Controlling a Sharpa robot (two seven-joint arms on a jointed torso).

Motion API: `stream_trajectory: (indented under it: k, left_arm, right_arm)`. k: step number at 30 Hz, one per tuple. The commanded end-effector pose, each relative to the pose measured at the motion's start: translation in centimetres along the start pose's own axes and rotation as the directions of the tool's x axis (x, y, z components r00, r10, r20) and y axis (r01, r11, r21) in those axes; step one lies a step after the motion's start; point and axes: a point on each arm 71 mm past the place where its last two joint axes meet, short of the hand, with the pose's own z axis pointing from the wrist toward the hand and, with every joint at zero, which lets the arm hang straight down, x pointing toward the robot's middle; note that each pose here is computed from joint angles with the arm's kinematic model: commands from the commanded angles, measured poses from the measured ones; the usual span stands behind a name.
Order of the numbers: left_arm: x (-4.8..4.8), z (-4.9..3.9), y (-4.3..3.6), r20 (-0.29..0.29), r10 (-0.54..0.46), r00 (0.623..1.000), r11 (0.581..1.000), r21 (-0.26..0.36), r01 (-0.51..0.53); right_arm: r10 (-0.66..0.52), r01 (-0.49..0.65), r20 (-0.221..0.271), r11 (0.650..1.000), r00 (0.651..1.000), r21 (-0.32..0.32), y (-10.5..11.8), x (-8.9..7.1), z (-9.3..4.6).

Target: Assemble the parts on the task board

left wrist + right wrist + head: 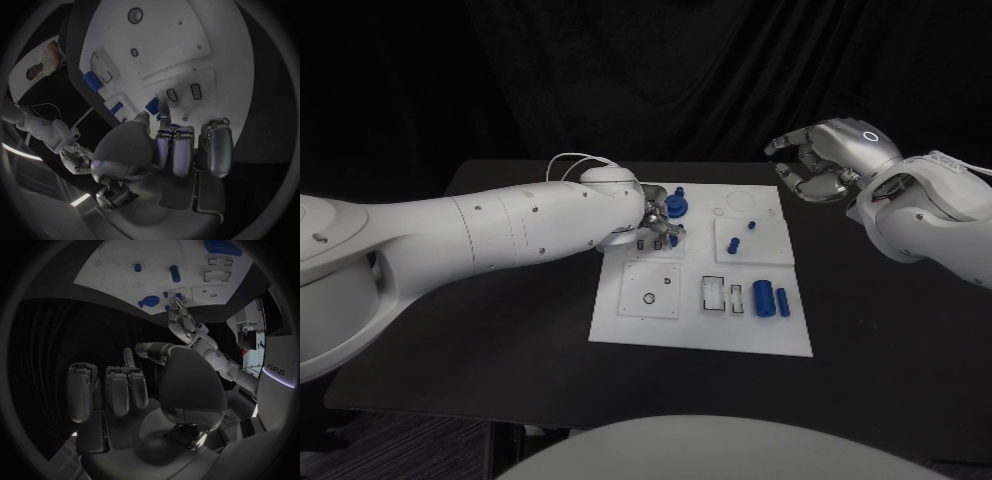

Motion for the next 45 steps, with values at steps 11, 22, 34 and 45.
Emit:
stream_trajectory:
  k: [11,22,34,45]
  left_arm:
    - [0.14,0.19,-0.66,-0.005,0.004,1.0,0.999,0.045,-0.003]
    - [0.24,0.32,-0.79,-0.02,0.011,1.0,0.999,0.05,-0.01]
    - [0.35,0.38,-0.88,-0.033,0.019,0.999,0.999,0.047,-0.017]
    - [0.57,0.35,-0.88,-0.054,0.029,0.998,0.998,0.049,-0.026]
  right_arm:
    - [-0.002,0.002,-0.008,1.0,1.0,0.009,-0.08,0.12,0.01]
    - [-0.003,0.003,-0.013,1.0,1.0,0.015,-0.08,0.2,0.11]
    - [-0.002,0.002,-0.016,1.0,1.0,0.015,0.03,0.25,0.2]
    - [-0.002,0.003,-0.017,1.0,1.0,0.016,0.03,0.26,0.22]
